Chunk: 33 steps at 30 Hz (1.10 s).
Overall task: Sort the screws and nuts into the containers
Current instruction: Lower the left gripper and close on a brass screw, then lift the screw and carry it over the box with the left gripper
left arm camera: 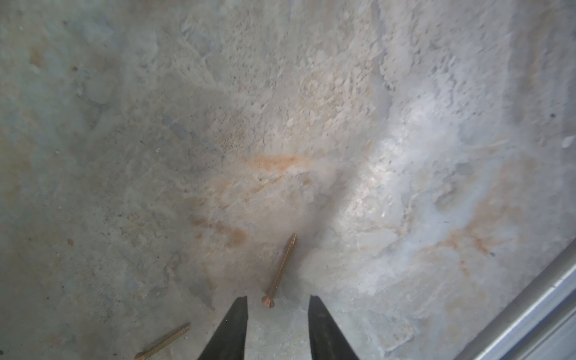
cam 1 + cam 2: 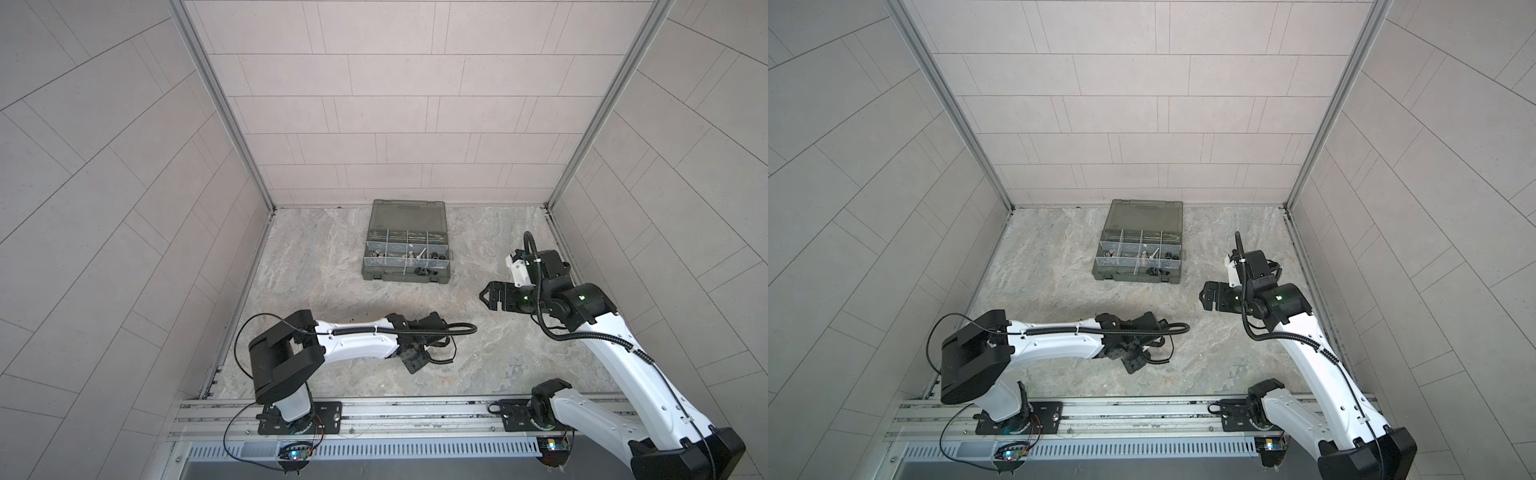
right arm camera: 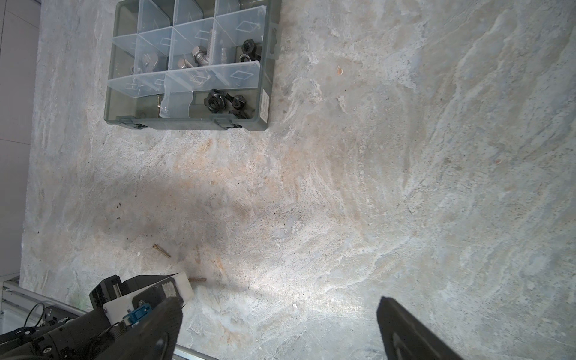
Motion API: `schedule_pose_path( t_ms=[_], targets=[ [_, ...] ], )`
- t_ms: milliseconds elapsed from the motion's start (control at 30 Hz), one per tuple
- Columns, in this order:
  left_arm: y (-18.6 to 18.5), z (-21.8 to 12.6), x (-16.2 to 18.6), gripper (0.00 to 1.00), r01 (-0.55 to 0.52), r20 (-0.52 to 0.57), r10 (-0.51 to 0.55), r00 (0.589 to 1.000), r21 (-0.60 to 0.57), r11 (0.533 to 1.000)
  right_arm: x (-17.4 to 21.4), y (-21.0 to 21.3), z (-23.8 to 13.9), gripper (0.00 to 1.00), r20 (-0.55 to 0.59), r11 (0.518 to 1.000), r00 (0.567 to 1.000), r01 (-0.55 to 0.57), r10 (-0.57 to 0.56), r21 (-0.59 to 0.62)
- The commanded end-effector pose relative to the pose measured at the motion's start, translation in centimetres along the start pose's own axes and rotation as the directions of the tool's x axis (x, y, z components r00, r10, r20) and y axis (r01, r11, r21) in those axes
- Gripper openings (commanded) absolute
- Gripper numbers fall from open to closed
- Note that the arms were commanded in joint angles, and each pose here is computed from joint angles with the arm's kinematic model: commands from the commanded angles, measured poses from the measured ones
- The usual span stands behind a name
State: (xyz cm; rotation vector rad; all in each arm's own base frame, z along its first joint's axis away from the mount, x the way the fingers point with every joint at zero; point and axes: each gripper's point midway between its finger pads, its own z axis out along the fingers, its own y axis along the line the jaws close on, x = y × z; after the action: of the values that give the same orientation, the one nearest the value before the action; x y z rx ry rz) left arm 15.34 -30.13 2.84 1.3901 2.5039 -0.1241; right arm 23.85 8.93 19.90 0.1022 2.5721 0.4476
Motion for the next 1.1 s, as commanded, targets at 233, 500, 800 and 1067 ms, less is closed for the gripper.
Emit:
schedule_pose_path(
  t_ms=[233, 500, 800, 1067],
  targets=[
    [-0.1, 1.6, 1.2, 0.34, -0.001, -0.093, 0.002, 0.996, 0.015, 1.000, 0.4, -0.9, -0.2, 0.99, -0.007, 1.000, 1.000, -0.012, 0.012, -0.006],
    [0.0, 2.2, 1.7, 0.18, 0.029, -0.115, -0.025, 0.993, 0.031, 0.999, 0.6, -0.9, -0.2, 0.99, -0.002, 1.000, 1.000, -0.019, 0.019, -0.015],
    [0.1, 2.0, 1.6, 0.04, 0.050, -0.123, -0.045, 0.991, 0.034, 0.998, 0.5, -1.1, -0.6, 0.99, 0.015, 1.000, 1.000, -0.022, 0.022, -0.015],
    [1.6, -0.3, 0.4, 0.03, 0.109, -0.091, -0.106, 0.990, 0.025, 0.994, 0.3, -1.0, -0.8, 0.99, 0.022, 0.999, 0.999, -0.030, 0.031, -0.018]
  ],
)
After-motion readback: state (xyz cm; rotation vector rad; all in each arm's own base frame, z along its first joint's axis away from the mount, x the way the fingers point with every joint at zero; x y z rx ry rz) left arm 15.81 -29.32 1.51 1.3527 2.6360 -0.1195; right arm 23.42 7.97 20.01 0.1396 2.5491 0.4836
